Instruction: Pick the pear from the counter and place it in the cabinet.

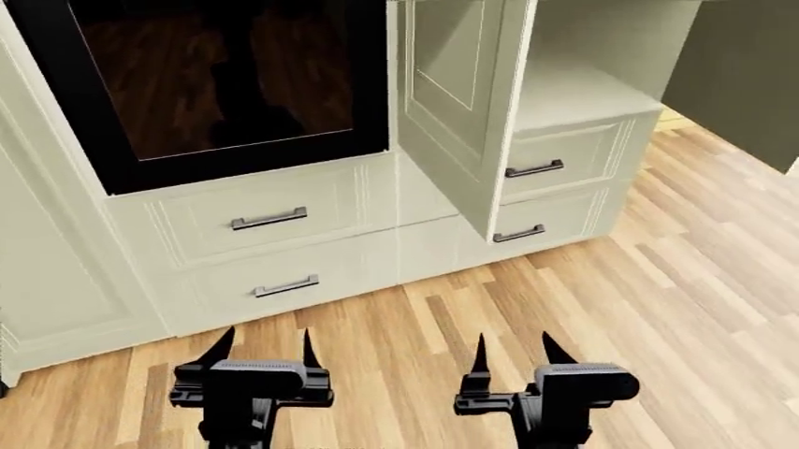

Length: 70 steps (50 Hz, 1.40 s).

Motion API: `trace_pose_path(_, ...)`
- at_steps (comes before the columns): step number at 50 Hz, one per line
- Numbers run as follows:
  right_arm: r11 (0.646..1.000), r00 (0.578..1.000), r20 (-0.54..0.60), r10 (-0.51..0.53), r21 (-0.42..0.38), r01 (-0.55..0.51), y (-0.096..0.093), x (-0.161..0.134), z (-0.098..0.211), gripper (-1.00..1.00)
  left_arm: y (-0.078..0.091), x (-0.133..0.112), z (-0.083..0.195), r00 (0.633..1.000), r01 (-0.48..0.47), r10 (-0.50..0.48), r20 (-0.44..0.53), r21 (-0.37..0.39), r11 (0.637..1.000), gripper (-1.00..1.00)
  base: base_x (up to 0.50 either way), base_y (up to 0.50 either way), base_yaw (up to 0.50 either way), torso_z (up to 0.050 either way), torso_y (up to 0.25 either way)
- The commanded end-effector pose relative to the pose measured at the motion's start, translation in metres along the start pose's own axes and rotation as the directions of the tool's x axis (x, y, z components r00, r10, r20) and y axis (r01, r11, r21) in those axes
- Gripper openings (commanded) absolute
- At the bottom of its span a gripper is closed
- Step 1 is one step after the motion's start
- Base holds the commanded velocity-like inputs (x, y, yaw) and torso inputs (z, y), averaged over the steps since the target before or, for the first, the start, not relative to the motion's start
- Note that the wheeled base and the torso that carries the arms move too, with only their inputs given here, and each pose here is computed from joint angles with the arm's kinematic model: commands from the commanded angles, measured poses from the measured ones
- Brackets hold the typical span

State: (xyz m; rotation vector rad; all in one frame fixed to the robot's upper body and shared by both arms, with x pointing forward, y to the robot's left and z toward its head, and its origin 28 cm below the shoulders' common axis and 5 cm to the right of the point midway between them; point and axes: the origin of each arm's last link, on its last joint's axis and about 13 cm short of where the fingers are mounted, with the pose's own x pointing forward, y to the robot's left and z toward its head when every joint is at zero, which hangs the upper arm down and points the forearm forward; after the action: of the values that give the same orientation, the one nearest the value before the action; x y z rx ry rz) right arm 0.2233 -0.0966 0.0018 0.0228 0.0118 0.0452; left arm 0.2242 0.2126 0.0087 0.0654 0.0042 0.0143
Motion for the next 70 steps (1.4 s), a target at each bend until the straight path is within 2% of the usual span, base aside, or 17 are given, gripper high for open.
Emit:
trace_pose_path(1,1.0,1.0,0.005,-0.018,-0.004,0.018,-0.002,0.006,0.003,1.0,0.003,0.005,0.002,1.0,-0.02,0.02,-0.002,-0.024,1.0,1.0,-0.16,0.05,-0.47,0.0,0.0)
trace_pose_path(10,1.0,1.0,0.005,-0.022,0.001,0.022,-0.001,0.01,0.004,1.0,0.006,0.008,0.002,0.999,-0.037,0.036,-0.007,-0.044,0.998,1.0,-0.15,0.06,-0.47,0.0,0.0)
trace_pose_path(36,0.999,0.999,0.002,-0.034,0.004,0.034,-0.002,0.011,0.003,1.0,0.006,0.008,0.0,0.999,-0.037,0.037,-0.008,-0.028,0.999,1.0,-0.15,0.07,-0.47,0.0,0.0)
trace_pose_path(65,0.999,0.998,0.044,-0.043,0.007,0.042,-0.001,0.008,0.015,1.0,0.009,0.005,0.012,0.999,-0.04,0.041,0.029,-0.028,0.999,1.0,-0.14,0.1,-0.47,0.0,0.0)
trace_pose_path(70,0.998,0.998,0.025,-0.062,0.019,0.062,-0.004,0.005,0.013,1.0,0.012,0.007,0.014,0.998,-0.061,0.061,0.01,-0.03,0.998,1.0,-0.13,0.11,-0.47,0.0,0.0)
